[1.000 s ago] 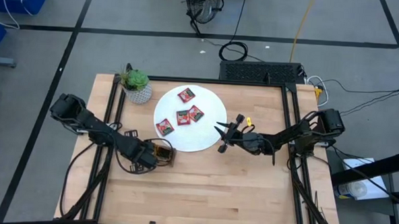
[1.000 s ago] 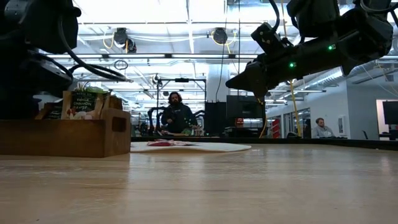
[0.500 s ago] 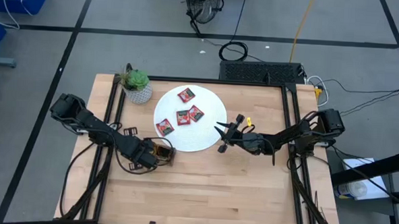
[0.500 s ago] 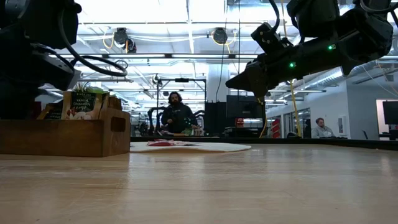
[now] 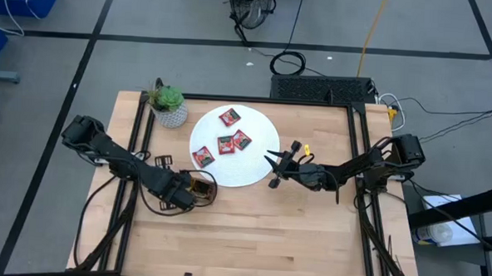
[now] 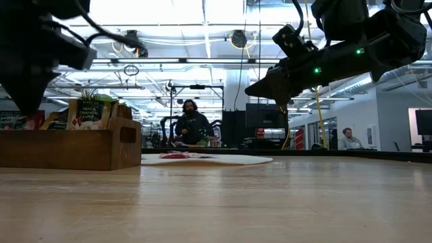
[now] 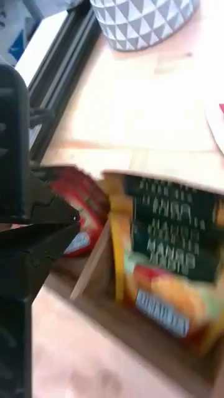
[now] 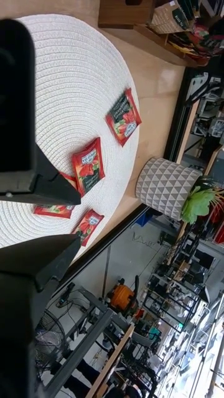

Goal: Pick & Place Tea
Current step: Put the red tea bag into the left section of the wooden organizer

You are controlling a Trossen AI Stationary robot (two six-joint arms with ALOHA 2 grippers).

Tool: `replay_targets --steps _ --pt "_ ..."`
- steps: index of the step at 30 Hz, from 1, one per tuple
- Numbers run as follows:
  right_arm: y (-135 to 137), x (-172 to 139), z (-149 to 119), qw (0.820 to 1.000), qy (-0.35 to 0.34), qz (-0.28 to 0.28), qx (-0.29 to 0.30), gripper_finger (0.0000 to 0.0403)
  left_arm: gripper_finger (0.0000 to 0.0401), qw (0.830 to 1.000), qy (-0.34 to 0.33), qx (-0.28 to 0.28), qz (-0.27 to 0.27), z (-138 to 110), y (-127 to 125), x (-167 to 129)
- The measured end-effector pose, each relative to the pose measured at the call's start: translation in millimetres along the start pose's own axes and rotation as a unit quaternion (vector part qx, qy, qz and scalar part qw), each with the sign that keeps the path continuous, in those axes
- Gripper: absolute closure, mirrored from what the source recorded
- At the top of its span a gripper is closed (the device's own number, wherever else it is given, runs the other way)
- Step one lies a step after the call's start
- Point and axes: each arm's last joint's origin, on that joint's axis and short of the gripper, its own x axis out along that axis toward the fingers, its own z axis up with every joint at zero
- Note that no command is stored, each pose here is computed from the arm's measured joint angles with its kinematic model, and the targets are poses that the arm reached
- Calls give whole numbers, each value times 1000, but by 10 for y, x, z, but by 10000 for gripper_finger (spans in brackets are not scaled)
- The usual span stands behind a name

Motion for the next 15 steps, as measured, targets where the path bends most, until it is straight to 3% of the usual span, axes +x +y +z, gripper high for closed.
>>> replay_targets --steps 6,11,15 --pt "4 -1 -17 1000 8 2 -6 330 398 999 -8 7 -45 -77 -118 -67" --pt "7 -1 -28 1000 12 4 -10 330 399 999 -31 -6 -32 -176 -204 -50" --pt "9 -2 -33 1000 14 5 -12 330 399 999 -14 -37 -22 -272 -227 55"
